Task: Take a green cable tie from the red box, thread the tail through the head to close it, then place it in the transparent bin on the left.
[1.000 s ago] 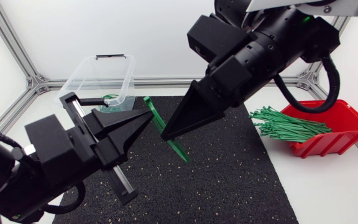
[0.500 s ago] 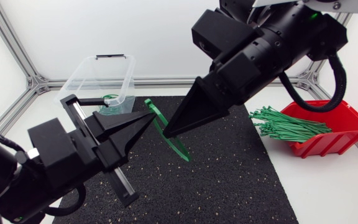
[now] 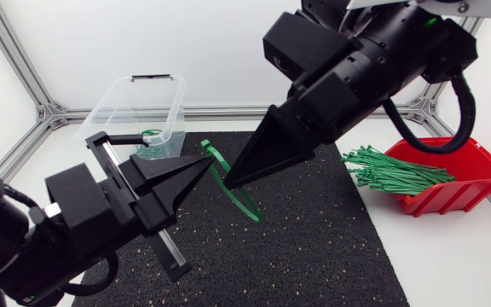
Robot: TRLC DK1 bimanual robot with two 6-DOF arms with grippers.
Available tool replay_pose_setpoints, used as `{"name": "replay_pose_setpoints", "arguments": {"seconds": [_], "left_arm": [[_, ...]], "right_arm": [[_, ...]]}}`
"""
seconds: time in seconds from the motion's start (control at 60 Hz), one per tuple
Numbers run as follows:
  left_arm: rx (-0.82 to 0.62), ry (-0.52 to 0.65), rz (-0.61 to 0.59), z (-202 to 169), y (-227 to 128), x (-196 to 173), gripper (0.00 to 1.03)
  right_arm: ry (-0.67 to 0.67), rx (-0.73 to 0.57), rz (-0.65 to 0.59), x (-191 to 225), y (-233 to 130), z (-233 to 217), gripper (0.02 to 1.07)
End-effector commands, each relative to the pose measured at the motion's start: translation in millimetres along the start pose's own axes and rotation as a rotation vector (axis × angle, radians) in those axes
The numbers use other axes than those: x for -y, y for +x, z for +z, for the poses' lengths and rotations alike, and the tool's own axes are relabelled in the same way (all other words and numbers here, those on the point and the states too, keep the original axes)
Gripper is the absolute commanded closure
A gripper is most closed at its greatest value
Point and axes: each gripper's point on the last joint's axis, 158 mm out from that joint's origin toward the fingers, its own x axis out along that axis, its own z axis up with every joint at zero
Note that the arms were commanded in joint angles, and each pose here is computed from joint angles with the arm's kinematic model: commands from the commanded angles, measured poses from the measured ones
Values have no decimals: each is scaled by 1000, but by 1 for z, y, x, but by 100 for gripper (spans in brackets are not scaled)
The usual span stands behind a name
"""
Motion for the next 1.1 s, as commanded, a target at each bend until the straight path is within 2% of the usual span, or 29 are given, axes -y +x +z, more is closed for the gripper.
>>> {"name": "replay_pose_setpoints", "arguments": {"seconds": [0.0, 0.683, 1.083], "left_arm": [[13, 19, 25, 2, -1, -8, 100], [35, 17, 48, 14, -4, -17, 100], [37, 17, 47, 15, -8, -17, 100]], "right_arm": [[-13, 4, -1, -2, -2, -3, 102], [-3, -74, 33, -2, 23, -16, 102], [-1, -74, 30, 6, 24, -16, 102]]}}
